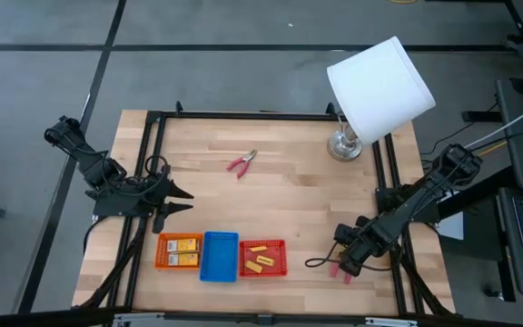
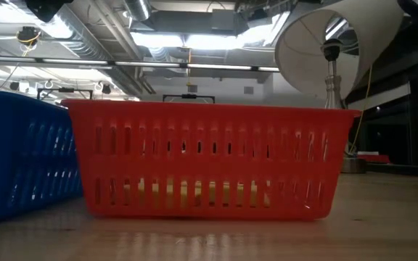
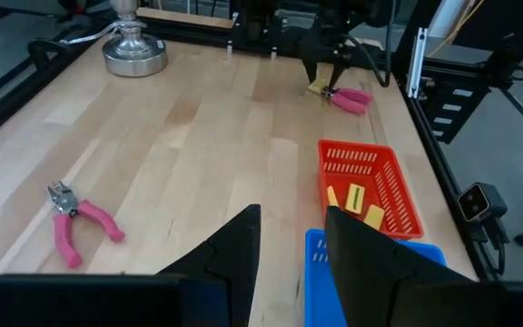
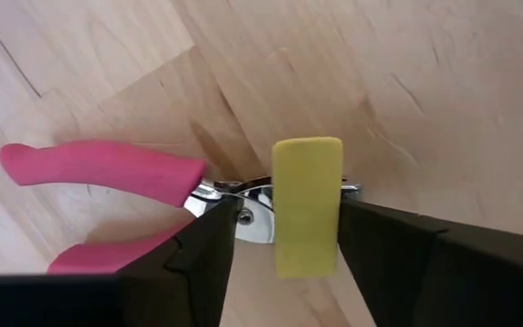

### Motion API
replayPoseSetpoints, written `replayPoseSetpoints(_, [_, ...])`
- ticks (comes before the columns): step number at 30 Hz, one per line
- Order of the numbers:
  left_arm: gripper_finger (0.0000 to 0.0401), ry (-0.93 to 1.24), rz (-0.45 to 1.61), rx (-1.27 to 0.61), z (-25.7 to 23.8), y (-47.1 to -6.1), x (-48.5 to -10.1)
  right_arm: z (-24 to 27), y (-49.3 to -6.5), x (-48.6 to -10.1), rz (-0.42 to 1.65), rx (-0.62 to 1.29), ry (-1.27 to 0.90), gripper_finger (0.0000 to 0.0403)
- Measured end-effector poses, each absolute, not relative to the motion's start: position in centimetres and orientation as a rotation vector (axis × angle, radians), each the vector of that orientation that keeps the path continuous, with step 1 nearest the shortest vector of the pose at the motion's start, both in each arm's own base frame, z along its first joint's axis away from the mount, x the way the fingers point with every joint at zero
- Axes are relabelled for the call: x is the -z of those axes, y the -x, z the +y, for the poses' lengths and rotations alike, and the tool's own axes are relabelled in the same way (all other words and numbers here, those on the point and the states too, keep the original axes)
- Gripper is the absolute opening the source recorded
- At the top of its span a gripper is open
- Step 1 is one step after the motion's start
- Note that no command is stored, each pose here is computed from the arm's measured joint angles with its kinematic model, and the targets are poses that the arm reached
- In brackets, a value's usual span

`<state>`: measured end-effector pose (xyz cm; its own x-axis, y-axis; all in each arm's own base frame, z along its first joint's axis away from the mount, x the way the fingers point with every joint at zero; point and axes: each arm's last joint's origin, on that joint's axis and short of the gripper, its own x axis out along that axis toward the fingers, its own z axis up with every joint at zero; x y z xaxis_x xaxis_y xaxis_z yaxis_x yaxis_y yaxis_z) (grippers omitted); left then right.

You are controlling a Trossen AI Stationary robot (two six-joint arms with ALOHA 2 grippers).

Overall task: Pick & Place School Supplies
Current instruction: Put the eraser into the red bin

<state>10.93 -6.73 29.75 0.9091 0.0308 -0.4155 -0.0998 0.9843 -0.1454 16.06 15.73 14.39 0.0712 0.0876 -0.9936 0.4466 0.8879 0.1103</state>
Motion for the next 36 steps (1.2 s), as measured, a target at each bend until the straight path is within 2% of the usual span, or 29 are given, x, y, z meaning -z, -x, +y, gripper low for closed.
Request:
replayPoseSetpoints(4, [0.0121, 0.165, 0.425, -0.068, -6.7, -10.9, -29.7, 15.8, -16.1, -14.4, 1.492, 0.281, -0.453, 0.0163])
replayPoseSetpoints(14, [0.0120, 0.165, 0.425, -0.068, -6.7, -10.9, -29.7, 15.8, -16.1, -14.4, 1.486, 0.291, -0.459, 0.0061])
replayPoseSetpoints(24, [0.0120, 0.178, 0.414, -0.094, -6.7, -10.9, -29.8, 15.7, -16.6, -15.4, 1.413, 0.369, -0.354, 0.0056])
replayPoseSetpoints(29, [0.0120, 0.189, 0.402, -0.122, -6.6, -11.0, -29.8, 16.6, -18.4, -18.8, 1.317, 0.350, -0.344, 0.0053])
replayPoseSetpoints(36, [0.0120, 0.184, 0.421, -0.162, -7.1, -11.6, -29.3, 17.0, -23.3, -24.0, 1.100, 0.270, -0.333, 0.0053])
